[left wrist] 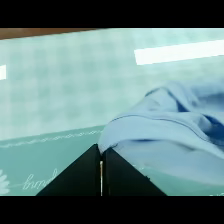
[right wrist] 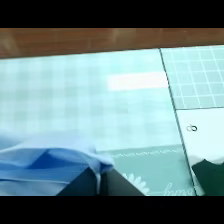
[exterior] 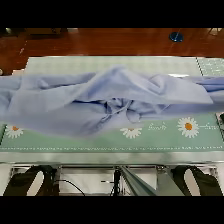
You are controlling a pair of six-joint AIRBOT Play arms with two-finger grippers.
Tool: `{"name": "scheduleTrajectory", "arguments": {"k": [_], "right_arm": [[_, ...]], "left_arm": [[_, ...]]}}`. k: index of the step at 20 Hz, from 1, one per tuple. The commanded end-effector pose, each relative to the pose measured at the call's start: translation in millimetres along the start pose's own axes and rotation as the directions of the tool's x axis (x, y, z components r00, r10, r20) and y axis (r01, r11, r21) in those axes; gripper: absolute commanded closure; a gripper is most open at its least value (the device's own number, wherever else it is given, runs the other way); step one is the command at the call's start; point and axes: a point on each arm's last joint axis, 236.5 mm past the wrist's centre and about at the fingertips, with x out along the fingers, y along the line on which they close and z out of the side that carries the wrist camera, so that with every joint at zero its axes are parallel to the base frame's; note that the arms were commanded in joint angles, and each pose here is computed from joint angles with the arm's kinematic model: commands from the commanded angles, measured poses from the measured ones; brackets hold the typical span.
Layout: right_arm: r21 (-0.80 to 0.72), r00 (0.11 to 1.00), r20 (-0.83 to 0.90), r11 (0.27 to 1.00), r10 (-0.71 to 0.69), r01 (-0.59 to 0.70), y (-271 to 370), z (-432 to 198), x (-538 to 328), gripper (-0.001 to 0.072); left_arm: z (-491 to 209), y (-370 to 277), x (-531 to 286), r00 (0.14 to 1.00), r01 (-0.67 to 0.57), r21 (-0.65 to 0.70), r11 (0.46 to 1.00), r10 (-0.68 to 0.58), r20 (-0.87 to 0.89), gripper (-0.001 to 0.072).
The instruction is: Fold the shirts.
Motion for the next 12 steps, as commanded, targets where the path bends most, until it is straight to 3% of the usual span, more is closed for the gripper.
{"name": "scheduleTrajectory", "arguments": {"k": [1,5,7,12], "right_arm": [[-0.009,0.997,0.06,0.999,-0.039,0.04,-2.6,-5.8,-26.3,0.0682],[0.059,0.959,0.234,0.987,-0.158,0.148,-25.5,25.1,-58.0,0.0682],[0.062,0.945,0.282,0.986,-0.164,0.153,-26.6,36.1,-63.3,0.0682],[0.052,0.984,0.101,0.989,-0.145,0.141,-24.7,-5.2,-52.4,0.0682]], "left_arm": [[-9.8,12.5,-28.4,0.994,-0.097,-0.012,0.995,0.098,0.058,0.0689],[-10.3,50.2,-63.7,0.941,-0.292,-0.069,0.954,0.299,0.156,0.0689],[-12.6,55.3,-63.2,0.937,-0.313,-0.058,0.948,0.318,0.141,0.0689],[-33.2,47.1,-55.7,0.958,-0.278,-0.048,0.959,0.281,0.052,0.0689]]}}
